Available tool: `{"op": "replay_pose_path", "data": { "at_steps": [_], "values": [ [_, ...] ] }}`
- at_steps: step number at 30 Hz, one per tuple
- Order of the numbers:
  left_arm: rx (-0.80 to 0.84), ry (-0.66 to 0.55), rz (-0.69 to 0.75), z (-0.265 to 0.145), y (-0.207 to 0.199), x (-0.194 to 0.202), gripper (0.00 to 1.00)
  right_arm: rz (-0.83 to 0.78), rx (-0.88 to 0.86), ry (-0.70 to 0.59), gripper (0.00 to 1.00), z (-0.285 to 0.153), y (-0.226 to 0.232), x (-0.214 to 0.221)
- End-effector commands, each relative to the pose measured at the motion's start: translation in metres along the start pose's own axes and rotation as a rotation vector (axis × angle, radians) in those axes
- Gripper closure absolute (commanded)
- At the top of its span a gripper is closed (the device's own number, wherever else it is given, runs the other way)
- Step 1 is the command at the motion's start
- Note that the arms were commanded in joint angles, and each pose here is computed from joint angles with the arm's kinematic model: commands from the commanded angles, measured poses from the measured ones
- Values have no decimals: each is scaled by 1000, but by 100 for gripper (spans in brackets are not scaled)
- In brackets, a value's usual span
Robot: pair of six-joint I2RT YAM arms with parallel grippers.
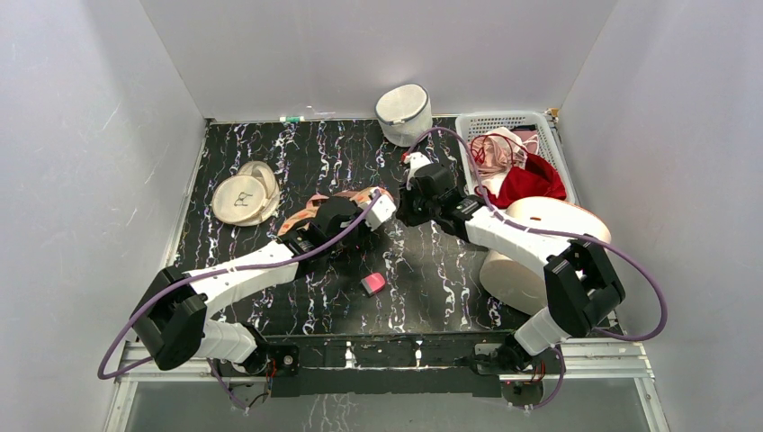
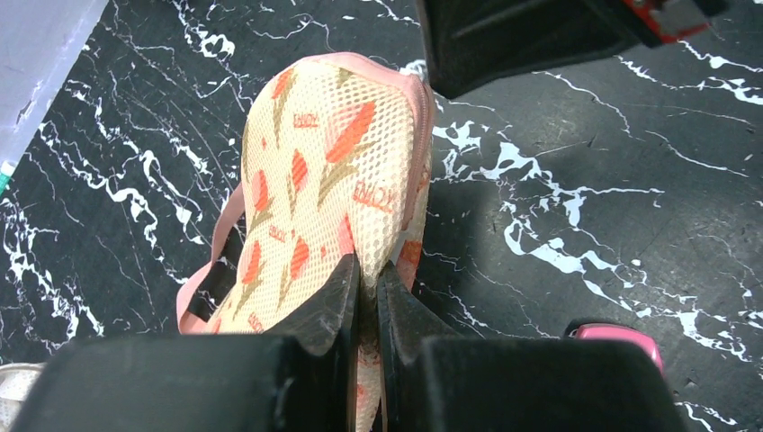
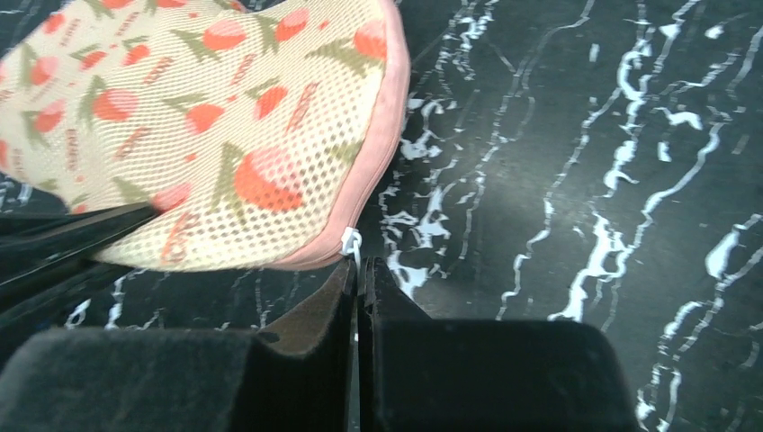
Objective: Unzip the laundry bag and remove the bra
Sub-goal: Unzip the laundry bag at the center of the board.
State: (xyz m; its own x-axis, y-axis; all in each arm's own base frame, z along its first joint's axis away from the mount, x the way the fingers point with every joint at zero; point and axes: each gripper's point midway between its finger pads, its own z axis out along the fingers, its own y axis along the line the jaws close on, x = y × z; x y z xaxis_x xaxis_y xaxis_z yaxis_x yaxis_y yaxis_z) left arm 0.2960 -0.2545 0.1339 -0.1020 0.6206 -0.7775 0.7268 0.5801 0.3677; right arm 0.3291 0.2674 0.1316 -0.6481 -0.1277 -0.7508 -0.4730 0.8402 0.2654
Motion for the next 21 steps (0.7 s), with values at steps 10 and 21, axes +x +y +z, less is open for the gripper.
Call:
{"op": "replay_pose_path", "data": {
  "at_steps": [10,21],
  "values": [
    [55,24,7,4,-9,2,100,-68,4,-137,100,-20,-11,-47],
    [175,-103,-135,-8,-30,-30,46,40,-149,-146,100,-38,18,-36]
  ]
}}
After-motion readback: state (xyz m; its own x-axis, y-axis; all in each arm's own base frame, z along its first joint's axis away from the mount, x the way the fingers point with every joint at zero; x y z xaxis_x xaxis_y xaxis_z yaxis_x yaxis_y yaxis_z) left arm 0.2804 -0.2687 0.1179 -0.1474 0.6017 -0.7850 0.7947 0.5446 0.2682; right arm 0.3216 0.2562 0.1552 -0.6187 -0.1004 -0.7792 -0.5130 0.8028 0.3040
